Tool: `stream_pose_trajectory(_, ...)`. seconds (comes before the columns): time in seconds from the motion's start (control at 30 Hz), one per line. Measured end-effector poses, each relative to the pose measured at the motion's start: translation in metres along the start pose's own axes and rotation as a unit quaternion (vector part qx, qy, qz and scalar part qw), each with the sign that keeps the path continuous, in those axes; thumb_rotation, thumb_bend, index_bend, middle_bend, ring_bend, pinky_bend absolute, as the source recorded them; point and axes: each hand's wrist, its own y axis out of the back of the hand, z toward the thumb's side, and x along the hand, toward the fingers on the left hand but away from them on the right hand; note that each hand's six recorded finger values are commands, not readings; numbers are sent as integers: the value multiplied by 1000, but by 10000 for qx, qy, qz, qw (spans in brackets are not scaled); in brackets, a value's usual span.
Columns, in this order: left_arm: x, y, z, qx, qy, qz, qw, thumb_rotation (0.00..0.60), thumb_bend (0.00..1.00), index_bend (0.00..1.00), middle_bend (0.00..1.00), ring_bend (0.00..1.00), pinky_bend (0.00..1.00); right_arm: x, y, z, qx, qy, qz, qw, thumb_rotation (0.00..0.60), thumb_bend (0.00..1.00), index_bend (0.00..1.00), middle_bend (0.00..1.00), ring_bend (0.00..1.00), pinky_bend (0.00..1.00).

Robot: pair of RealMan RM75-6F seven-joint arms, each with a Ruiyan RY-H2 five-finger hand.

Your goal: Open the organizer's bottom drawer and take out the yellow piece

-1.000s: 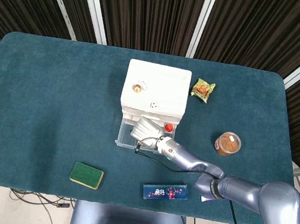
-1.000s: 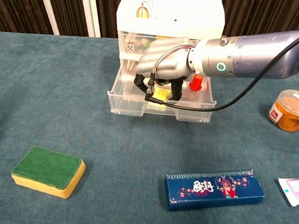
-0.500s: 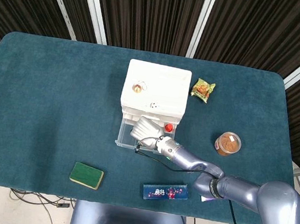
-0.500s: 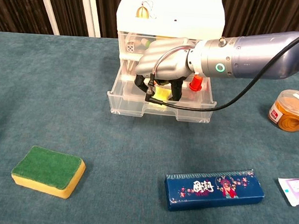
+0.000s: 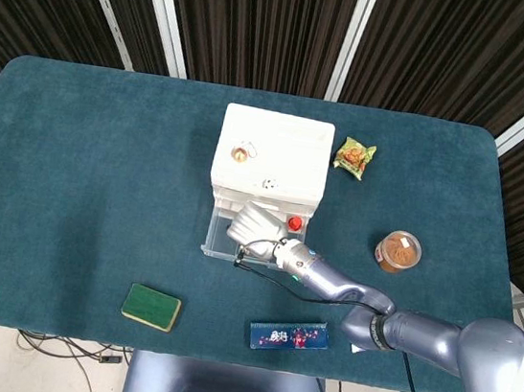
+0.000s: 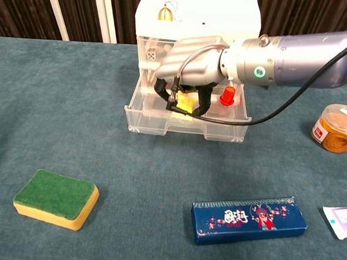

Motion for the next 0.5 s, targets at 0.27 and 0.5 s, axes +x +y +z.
stream_pose_trajectory(0.27, 0, -1, 1, 27, -12, 1, 10000, 600, 403, 10, 0, 0, 0, 13, 22, -9, -239, -94, -229, 9994, 600, 271, 574, 1000, 1000, 1000)
stream_pose_trajectory(0.5, 0, 0, 1, 25, -8, 15, 10000, 600, 403, 10, 0, 0, 0, 44, 49, -27, -465, -253, -535, 9972, 600, 272, 580, 1000, 1000, 1000)
